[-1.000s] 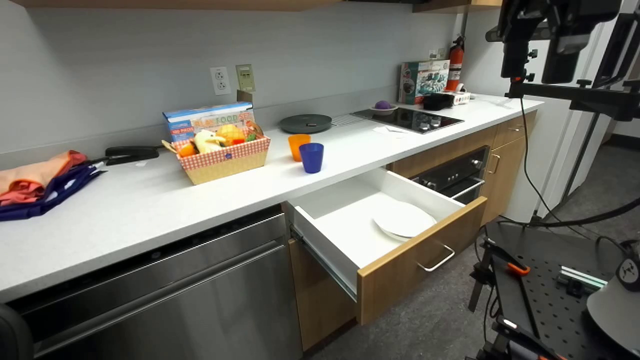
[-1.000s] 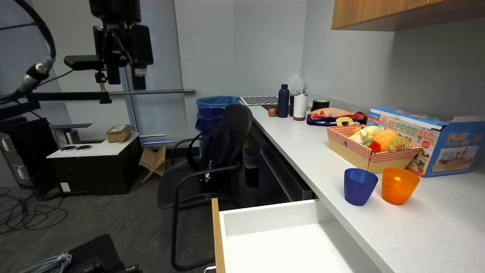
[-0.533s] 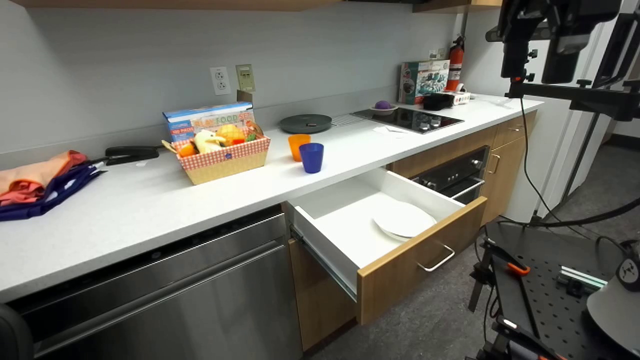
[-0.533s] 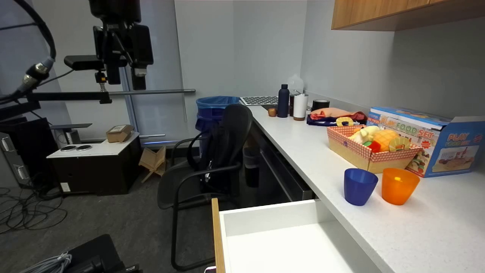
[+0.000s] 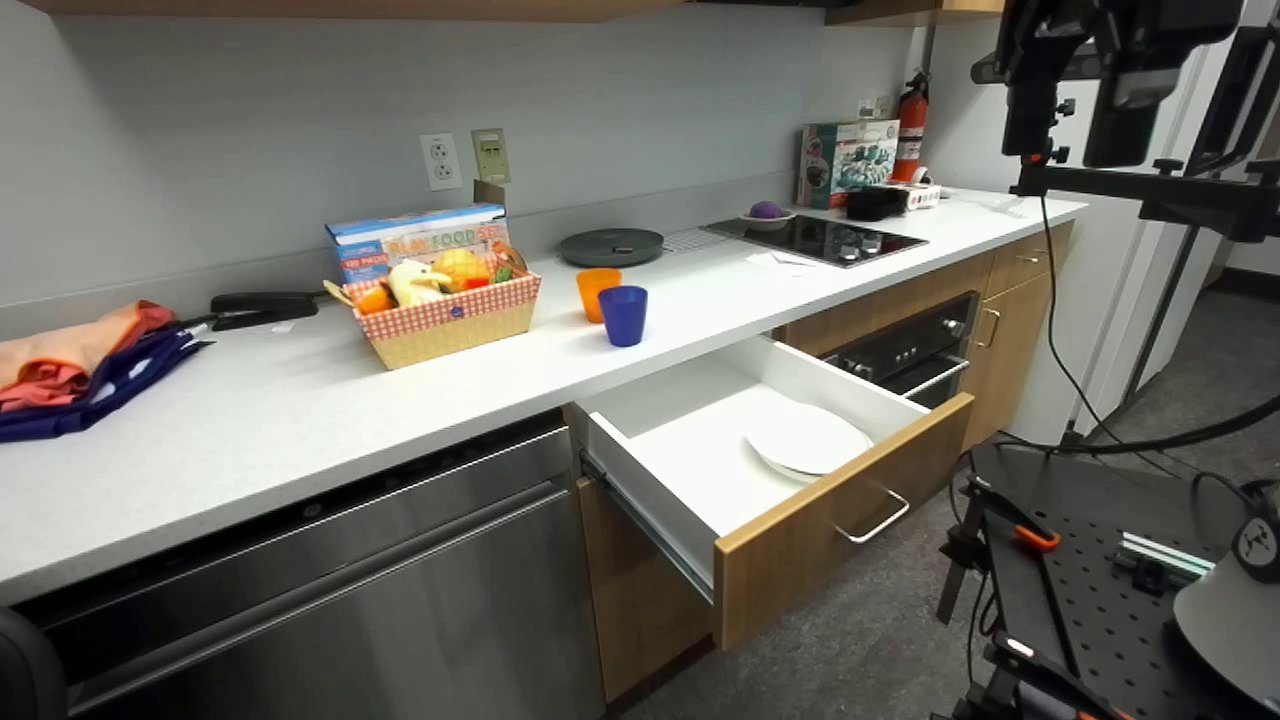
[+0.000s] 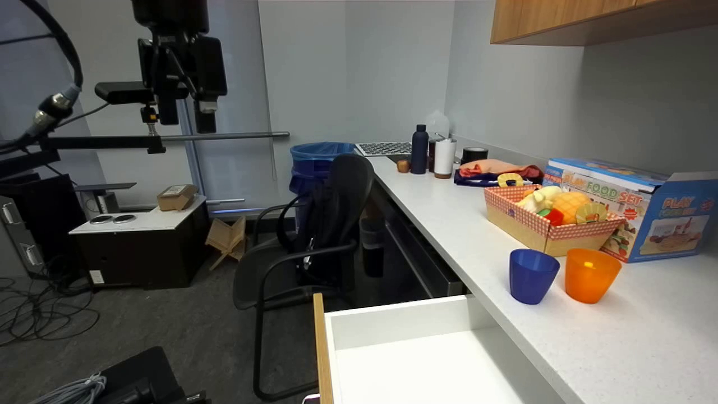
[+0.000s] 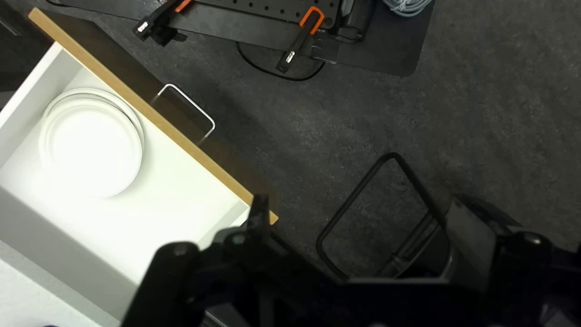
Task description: Close the open drawer
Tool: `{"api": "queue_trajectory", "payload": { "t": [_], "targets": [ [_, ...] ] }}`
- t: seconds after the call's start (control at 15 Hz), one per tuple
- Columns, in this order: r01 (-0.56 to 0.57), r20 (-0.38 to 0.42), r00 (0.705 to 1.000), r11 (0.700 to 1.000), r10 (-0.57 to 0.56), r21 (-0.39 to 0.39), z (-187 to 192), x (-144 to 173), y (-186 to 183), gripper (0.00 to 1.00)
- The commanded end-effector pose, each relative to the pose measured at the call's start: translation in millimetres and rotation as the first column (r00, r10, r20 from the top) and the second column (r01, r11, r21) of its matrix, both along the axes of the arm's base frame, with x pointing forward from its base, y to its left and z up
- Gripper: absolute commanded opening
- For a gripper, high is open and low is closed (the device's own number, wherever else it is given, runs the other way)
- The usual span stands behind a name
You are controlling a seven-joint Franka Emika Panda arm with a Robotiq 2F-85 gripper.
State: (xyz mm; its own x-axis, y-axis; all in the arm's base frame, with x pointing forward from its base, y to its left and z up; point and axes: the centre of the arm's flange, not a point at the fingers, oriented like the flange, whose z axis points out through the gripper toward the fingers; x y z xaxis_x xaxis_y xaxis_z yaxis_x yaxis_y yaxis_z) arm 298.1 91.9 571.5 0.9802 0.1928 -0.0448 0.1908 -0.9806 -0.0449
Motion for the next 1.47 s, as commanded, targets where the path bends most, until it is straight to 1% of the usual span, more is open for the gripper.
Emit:
{"api": "queue_trajectory", "payload": {
  "t": [0.0, 0.8, 0.87, 1.13, 1.27, 1.4],
  "targets": [
    [0.000, 0.000, 1.000, 1.000, 0.000, 0.000, 0.0, 0.0, 0.0, 1.00],
    [0.000, 0.000, 1.000, 1.000, 0.000, 0.000, 0.0, 0.0, 0.0, 1.00],
    [0.001, 0.001, 1.000, 1.000, -0.001, -0.015, -2.3, 1.8, -2.7, 1.00],
    [-0.012, -0.021, 1.000, 1.000, 0.012, -0.013, -19.8, 14.4, -23.6, 1.00],
    [0.015, -0.044, 0.999, 1.000, -0.015, -0.001, -34.7, 19.5, -28.2, 1.00],
    [0.063, -0.038, 0.997, 0.998, -0.063, -0.007, -55.1, 28.2, -38.9, 1.00]
  ]
}}
